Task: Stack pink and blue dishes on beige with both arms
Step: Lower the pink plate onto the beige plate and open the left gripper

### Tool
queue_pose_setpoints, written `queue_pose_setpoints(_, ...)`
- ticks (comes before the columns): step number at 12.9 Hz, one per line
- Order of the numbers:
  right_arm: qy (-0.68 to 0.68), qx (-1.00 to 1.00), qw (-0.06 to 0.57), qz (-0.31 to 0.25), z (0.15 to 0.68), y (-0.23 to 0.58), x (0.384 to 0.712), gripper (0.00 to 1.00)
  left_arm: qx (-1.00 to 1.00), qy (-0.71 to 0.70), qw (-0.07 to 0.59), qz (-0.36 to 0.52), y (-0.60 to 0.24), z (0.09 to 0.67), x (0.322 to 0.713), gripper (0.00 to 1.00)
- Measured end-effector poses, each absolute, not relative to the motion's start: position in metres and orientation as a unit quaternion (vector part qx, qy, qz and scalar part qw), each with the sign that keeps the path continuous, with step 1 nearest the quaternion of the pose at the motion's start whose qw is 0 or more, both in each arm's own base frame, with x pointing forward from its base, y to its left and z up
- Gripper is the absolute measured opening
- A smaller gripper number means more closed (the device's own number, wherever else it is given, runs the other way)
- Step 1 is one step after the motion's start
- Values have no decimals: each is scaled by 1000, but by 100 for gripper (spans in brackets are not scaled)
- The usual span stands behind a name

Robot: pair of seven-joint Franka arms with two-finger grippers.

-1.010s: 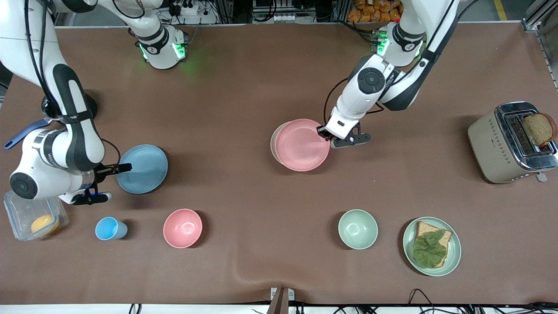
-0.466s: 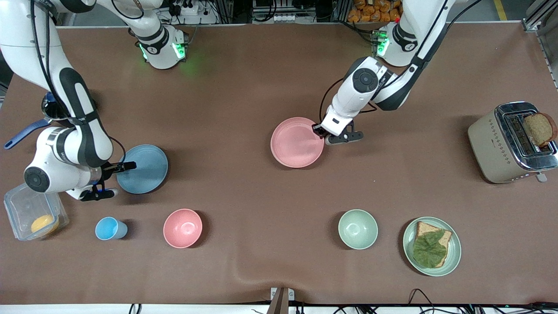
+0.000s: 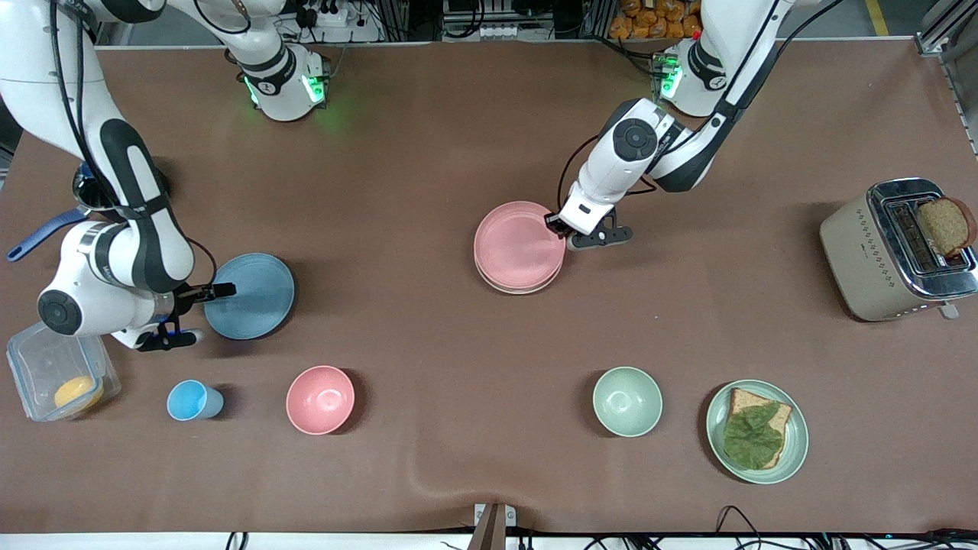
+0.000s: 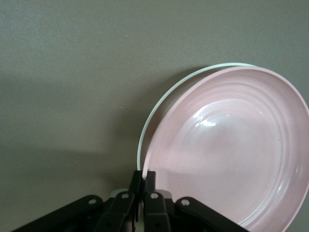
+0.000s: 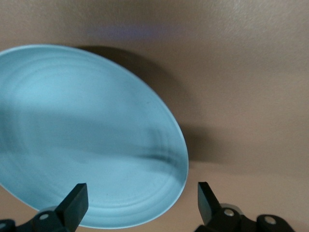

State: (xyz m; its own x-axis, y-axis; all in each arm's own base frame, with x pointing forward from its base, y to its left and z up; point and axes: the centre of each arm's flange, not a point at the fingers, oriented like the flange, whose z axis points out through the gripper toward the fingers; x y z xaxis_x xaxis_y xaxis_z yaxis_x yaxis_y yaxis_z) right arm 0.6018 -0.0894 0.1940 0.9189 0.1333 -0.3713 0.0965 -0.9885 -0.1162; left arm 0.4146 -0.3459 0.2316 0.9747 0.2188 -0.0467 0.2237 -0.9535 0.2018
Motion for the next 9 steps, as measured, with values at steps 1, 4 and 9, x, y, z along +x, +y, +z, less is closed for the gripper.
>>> queue_pose_setpoints(1,-57,-978,49,195,189,-91,600,100,988,112,104,-13,-346,230,414,5)
queue_pose_setpoints(4,-53,-977,57,201,174,-96,596,100,987,114,110,-13,-347,223,414,5)
queue_pose_setpoints(9,-46,-975,82,202,165,-93,595,41,984,123,127,12,-345,239,430,58)
